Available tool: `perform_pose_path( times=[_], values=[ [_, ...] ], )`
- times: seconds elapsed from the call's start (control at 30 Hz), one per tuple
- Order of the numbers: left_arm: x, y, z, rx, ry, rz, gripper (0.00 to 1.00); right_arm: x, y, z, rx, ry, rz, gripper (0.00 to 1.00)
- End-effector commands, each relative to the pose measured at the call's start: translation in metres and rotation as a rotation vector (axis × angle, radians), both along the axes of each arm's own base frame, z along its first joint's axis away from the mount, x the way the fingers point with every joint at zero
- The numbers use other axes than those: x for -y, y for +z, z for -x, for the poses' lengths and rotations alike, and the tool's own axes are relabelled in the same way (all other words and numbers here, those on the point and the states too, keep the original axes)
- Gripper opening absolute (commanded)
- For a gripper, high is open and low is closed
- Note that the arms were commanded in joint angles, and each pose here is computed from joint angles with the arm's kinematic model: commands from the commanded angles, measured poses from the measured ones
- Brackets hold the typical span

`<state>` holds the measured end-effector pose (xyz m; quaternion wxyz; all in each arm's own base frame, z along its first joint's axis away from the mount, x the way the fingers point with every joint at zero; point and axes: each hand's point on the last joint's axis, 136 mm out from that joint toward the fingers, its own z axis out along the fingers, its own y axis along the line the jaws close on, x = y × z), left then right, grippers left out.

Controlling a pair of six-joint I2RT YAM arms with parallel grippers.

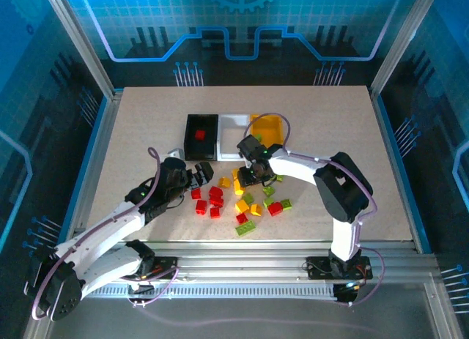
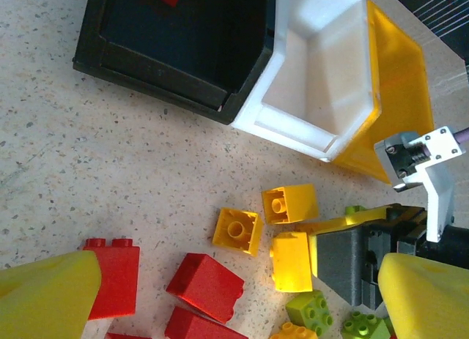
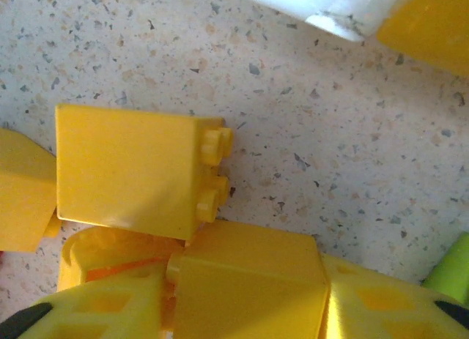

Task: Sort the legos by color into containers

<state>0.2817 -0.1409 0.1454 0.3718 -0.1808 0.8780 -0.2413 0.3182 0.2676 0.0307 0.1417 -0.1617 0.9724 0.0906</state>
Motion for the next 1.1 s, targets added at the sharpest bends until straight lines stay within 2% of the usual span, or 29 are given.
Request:
perform_pose_path(
  times=[0.0,0.17,0.3,0.4,0.67,0.8,0.9,1.07],
  values=[
    [-0.005,-0.003,0.002,-0.010,0.025,-0.011,0.99,0.005,0.024,0.001,0.047,-0.007,-0.005,0.46],
    [-0.007,-0.012,0.004,-0.023,0.027,-0.023,0.99,-0.003,0.086,-0.006,0.157,0.000,-0.094,0.45],
    [-0.007,-0.019,0.006,-0.038,0.029,-0.014,0.99,-0.014,0.118,-0.031,0.233,-0.032,-0.116,0.45],
    [-0.005,-0.021,0.008,-0.055,0.025,-0.006,0.99,-0.020,0.123,-0.060,0.274,-0.082,-0.088,0.46],
    [-0.008,-0.020,0.019,-0.072,0.012,0.005,0.99,-0.026,0.099,-0.130,0.270,-0.207,-0.016,0.48],
    [-0.010,-0.020,0.024,-0.065,0.013,0.022,0.99,-0.031,0.087,-0.143,0.245,-0.212,0.005,0.52],
    [-0.010,-0.019,0.026,-0.061,0.004,0.026,0.99,-0.035,0.086,-0.148,0.246,-0.203,-0.004,0.60],
    [-0.011,-0.014,0.025,-0.050,-0.001,0.012,0.99,-0.038,0.116,-0.149,0.281,-0.202,-0.058,0.70]
  ],
)
